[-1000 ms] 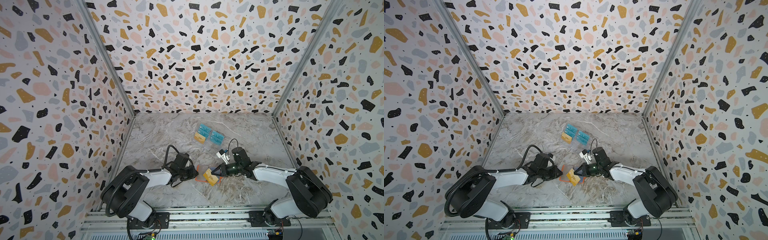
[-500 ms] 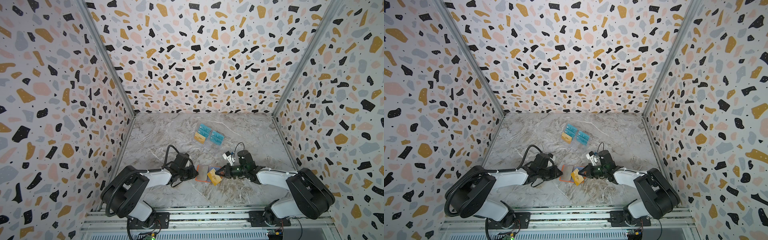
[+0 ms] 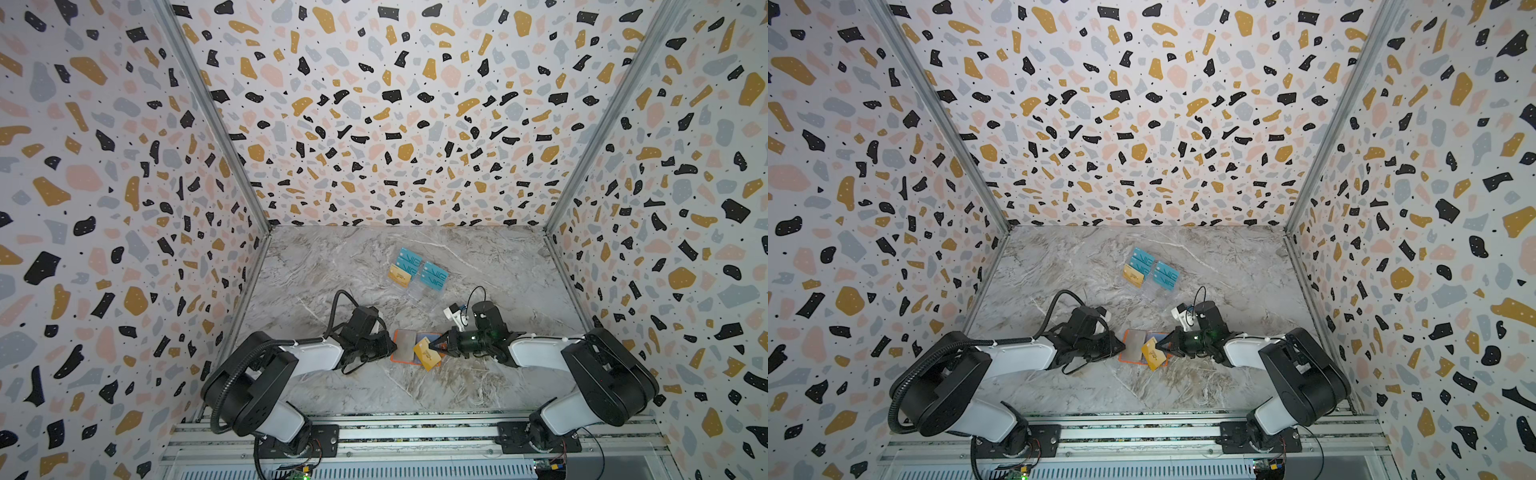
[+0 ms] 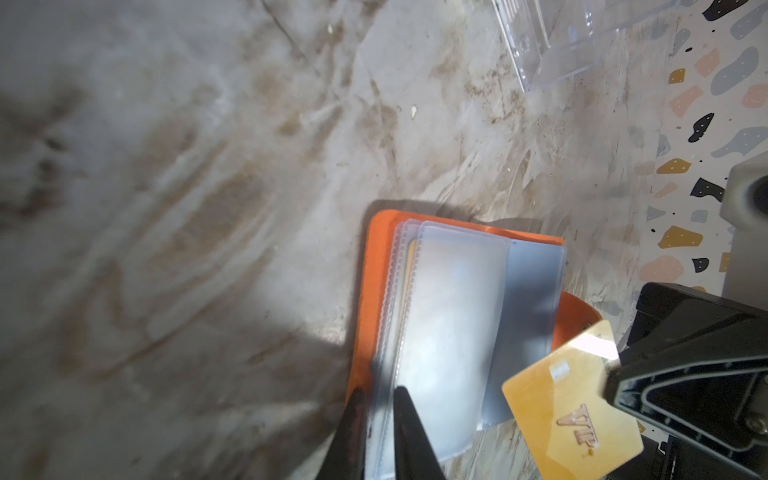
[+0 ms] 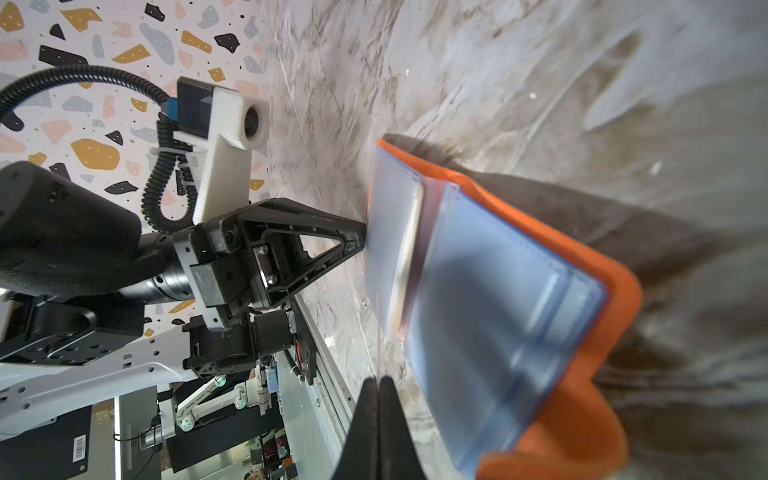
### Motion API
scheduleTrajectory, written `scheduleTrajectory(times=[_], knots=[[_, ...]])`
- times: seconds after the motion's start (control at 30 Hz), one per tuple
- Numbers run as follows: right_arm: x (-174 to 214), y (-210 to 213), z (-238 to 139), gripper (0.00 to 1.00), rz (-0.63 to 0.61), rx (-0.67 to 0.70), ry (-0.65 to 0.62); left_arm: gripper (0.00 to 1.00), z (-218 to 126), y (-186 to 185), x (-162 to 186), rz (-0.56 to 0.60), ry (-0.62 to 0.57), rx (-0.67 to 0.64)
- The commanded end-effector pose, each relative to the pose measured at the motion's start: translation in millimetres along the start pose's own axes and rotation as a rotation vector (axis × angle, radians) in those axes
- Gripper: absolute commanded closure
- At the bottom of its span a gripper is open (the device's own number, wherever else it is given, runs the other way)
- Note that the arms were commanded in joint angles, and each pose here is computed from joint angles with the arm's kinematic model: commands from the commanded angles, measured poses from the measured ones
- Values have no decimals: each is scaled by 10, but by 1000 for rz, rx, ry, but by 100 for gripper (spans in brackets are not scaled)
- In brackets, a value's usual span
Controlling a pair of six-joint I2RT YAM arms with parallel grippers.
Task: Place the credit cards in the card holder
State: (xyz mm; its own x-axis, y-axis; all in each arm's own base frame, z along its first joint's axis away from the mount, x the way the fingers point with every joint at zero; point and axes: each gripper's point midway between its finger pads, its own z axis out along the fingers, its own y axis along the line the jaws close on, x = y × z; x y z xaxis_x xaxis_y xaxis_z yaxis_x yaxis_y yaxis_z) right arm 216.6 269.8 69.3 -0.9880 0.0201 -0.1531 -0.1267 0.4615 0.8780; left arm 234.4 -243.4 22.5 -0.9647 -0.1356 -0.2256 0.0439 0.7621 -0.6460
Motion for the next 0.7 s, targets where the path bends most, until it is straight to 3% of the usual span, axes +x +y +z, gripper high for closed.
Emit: scheduleTrajectory(times=[0.0,0.67], knots=[[-79,4,4,100,-4,2,-25,83,-4,212,196,-35,60,-81],[-121,-100,41,100,3,34,-36,83,-22,199,195,-32,56,-76]])
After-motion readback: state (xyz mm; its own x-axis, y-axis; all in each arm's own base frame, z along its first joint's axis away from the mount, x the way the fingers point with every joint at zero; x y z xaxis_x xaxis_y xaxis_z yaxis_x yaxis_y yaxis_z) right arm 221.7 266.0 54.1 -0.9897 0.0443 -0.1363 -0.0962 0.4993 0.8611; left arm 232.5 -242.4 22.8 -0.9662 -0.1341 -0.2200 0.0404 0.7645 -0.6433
